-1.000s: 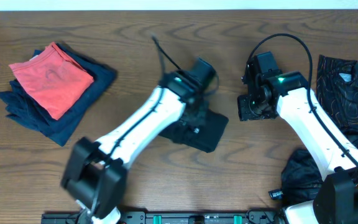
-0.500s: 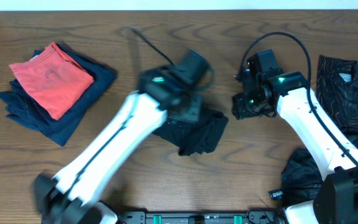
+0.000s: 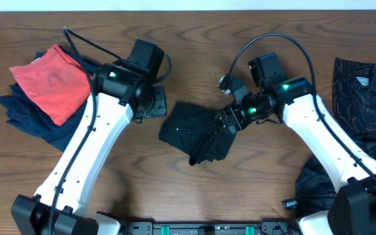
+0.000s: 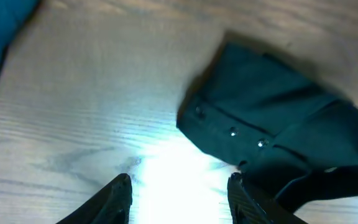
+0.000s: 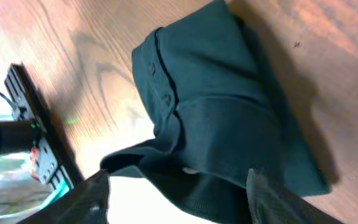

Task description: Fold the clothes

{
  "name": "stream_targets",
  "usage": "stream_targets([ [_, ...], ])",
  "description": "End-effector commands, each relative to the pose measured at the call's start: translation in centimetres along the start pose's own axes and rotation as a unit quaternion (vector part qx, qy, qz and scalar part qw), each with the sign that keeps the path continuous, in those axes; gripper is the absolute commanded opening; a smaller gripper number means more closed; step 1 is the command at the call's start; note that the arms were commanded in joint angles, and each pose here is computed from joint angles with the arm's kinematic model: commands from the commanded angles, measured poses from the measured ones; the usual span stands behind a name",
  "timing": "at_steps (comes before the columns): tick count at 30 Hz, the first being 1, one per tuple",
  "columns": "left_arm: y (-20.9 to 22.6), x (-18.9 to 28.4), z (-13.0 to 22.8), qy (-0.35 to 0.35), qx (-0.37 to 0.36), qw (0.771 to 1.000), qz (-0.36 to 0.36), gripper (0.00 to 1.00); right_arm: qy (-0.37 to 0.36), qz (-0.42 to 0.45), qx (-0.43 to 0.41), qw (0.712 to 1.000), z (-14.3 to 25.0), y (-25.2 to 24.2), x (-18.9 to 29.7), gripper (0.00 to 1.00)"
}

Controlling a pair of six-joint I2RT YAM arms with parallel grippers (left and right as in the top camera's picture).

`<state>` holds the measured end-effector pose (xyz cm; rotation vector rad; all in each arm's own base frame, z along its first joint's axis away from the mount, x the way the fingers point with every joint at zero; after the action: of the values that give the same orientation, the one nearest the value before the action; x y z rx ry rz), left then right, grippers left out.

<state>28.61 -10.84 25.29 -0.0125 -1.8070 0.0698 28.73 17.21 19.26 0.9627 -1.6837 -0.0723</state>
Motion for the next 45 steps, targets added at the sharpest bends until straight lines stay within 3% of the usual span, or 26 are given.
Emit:
stream_targets([
  [1, 0.0, -0.7, 0.2, 0.011, -0.004, 1.0, -0.006, 0.52, 0.022, 0.068, -0.015, 0.997, 0.5, -0.9, -0.3, 0.78],
  [10, -0.1, -0.7, 0.2, 0.011, -0.004, 1.0, -0.003, 0.51, 0.063, 0.097, -0.073, 0.991, 2.5, -3.0, -3.3, 0.75],
  [12, -0.1, -0.7, 0.2, 0.011, -0.004, 1.0, -0.003, 0.52, 0.066, 0.089, -0.078, 0.991, 2.5, -3.2, -4.0, 0.68],
  [14, -0.1, -0.7, 0.2, 0.011, -0.004, 1.0, -0.003, 0.52, 0.066, 0.086, -0.078, 0.991, 2.3, -3.5, -4.6, 0.24],
  [16, -0.1, -0.7, 0.2, 0.011, -0.004, 1.0, -0.003, 0.52, 0.059, 0.112, -0.088, 0.988, 2.1, -4.5, -4.8, 0.01],
  [18, 0.0, -0.7, 0.2, 0.011, -0.004, 1.0, -0.003, 0.52, 0.038, 0.192, -0.142, 0.97, 1.9, -6.5, -4.1, 0.01],
  [20, 0.0, -0.7, 0.2, 0.011, -0.004, 1.0, -0.003, 0.51, 0.013, 0.304, -0.201, 0.931, 2.1, -9.2, -2.5, 0.01],
  [23, -0.1, -0.7, 0.2, 0.011, -0.004, 1.0, -0.003, 0.52, -0.001, 0.384, -0.24, 0.892, 2.8, -11.6, -0.6, 0.02],
  [25, -0.1, -0.7, 0.2, 0.011, -0.004, 1.0, -0.002, 0.52, 0.003, 0.38, -0.242, 0.893, 2.9, -11.9, -0.3, 0.07],
  [30, -0.1, -0.7, 0.1, 0.009, -0.004, 1.0, -0.002, 0.56, 0.043, 0.337, -0.225, 0.913, 3.8, -10.9, -1.0, 0.4],
  [32, -0.1, -0.7, 0.0, 0.006, -0.004, 1.0, 0.0, 0.57, 0.068, 0.361, -0.221, 0.903, 4.6, -10.9, -0.6, 0.45],
  [35, -0.8, -0.7, -0.5, -0.006, -0.008, 1.0, 0.025, 0.58, 0.061, 0.411, -0.255, 0.873, 5.1, -11.4, 1.0, 0.45],
  [37, -1.5, -0.7, -1.1, -0.019, -0.023, 0.998, 0.055, 0.58, 0.04, 0.407, -0.257, 0.876, 4.3, -11.1, 1.9, 0.44],
  [42, -2.5, -1.3, -2.5, -0.045, -0.032, 0.995, 0.078, 0.58, -0.059, 0.368, -0.238, 0.897, 0.8, -8.3, 5.4, 0.45],
  [45, -3.5, -2.7, -2.9, -0.026, -0.052, 0.992, 0.109, 0.58, -0.095, 0.282, -0.185, 0.937, -0.9, -6.0, 5.8, 0.48],
])
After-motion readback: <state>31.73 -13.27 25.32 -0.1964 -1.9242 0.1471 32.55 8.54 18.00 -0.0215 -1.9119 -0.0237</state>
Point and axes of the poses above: each gripper's point midway between its finger pads, its own x axis back along the fingers, its own y axis along the line the jaws close on, z = x × y, the point moved 7 cm from there along x, back along the fingers, and after that the axes turned 3 degrees about -x, right-handed, at the moved point
